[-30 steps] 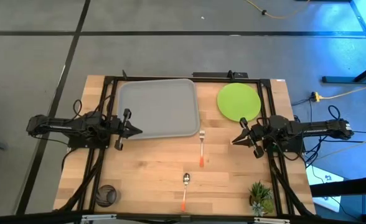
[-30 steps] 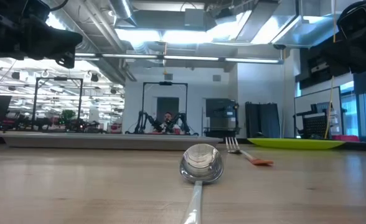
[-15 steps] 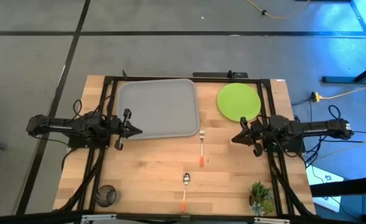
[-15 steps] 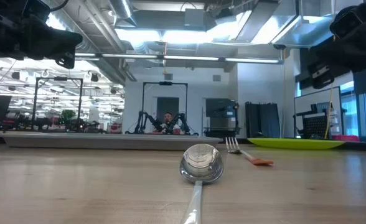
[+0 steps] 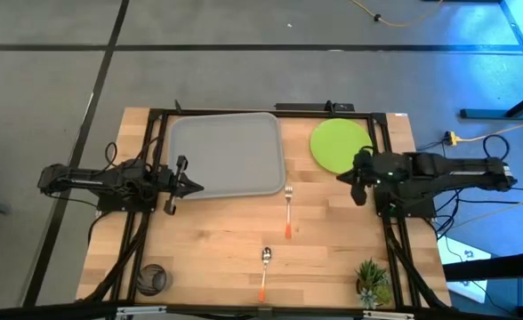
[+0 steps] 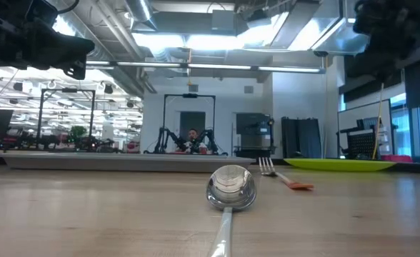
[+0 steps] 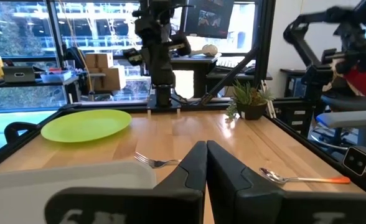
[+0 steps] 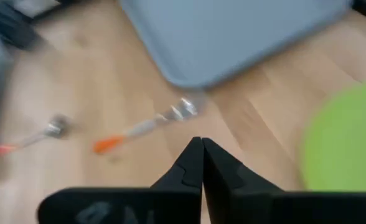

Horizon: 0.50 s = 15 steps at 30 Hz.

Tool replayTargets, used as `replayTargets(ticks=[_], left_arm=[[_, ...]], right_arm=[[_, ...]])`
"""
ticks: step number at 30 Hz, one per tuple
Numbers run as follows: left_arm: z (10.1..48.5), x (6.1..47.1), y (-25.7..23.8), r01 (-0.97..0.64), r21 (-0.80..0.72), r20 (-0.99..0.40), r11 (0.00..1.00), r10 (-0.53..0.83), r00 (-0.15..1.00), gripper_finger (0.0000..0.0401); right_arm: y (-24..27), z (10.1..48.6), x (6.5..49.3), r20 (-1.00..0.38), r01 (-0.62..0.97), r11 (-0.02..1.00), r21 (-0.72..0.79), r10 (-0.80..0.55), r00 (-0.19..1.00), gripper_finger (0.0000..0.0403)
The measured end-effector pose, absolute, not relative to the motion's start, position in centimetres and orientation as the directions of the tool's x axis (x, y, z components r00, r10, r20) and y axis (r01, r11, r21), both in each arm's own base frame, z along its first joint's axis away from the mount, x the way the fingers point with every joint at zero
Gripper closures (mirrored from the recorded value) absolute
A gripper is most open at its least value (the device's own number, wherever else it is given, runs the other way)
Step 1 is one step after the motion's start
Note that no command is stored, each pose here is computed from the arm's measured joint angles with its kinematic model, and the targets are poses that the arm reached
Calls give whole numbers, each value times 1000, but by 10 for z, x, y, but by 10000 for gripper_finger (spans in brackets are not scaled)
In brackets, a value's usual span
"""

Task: Pick and place plate/cup/fork/spoon on tray
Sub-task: Put the green plate on the gray tray

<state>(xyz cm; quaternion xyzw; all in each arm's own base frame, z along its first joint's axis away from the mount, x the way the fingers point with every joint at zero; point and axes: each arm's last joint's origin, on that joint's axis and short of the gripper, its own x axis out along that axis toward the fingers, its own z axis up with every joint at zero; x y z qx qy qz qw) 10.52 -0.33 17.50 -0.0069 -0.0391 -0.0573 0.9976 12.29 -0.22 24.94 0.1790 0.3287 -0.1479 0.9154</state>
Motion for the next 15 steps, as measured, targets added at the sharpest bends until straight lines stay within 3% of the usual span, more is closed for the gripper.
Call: replayTargets(ticks=[6, 15], left_arm=[[174, 105, -3, 115, -10, 73, 993, -114, 991, 401], [174, 105, -3, 115, -15, 73, 993, -114, 991, 401]], right_arm=[[-8, 257, 154, -821, 517, 856, 25, -277, 499, 399], [-27, 250, 200, -885, 547, 834, -75, -309, 349, 350]])
